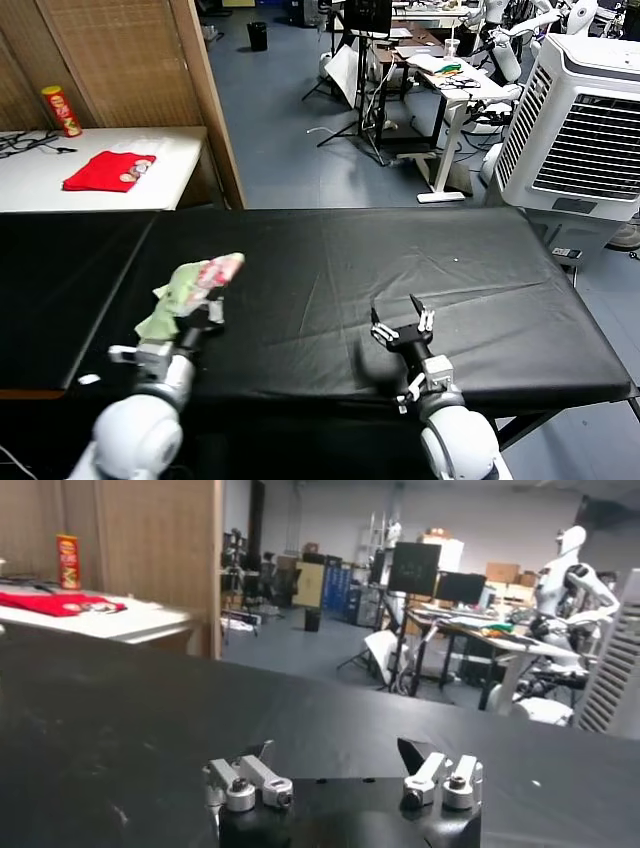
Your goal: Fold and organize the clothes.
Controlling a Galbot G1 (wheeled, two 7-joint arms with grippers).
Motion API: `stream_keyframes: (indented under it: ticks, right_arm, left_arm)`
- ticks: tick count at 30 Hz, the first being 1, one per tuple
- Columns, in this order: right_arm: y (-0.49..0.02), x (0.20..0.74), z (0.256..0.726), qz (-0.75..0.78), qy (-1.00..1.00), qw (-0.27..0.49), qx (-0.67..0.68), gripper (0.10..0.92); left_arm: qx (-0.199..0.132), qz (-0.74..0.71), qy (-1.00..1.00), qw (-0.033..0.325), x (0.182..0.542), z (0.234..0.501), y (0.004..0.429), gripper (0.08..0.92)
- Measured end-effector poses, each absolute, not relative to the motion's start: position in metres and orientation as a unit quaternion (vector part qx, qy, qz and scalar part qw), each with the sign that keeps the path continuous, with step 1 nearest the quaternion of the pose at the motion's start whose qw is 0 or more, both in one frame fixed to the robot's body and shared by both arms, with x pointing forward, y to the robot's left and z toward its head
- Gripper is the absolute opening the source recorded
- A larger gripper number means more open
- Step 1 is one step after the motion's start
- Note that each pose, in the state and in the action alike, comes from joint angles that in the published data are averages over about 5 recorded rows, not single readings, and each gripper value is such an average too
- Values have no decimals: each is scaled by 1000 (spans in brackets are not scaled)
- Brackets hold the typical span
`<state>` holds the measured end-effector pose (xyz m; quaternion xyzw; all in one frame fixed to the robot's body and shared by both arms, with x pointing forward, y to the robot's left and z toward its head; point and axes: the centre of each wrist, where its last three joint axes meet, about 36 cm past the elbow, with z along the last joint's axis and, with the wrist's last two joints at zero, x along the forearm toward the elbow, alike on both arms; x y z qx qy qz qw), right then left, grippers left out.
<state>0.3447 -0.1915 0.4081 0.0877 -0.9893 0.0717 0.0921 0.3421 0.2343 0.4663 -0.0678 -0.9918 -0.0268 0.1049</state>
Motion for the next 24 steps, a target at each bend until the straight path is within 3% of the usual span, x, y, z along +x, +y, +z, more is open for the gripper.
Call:
stream_keyframes:
  ticks: [4,6,13,17,24]
  right_arm:
    - [-191,343,409,58,-988,100,103,798]
    - [-190,344,411,47,-986,106,116,798]
    - [-180,349,412,-5,-976,152,157,798]
    - [-164,358,411,-49,-964,188,180,798]
    - [-132,377,405,-103,-938,236,232,798]
  left_arm:
    - [-97,1,-989,112,352,447,201,138]
    - [-113,9,-987,115,353,437,186,187]
    - [-165,35,-981,95,350,428,164,556]
    - [-173,36,-982,71,347,431,170,749]
    - [-155,21,-986,59,339,435,190,798]
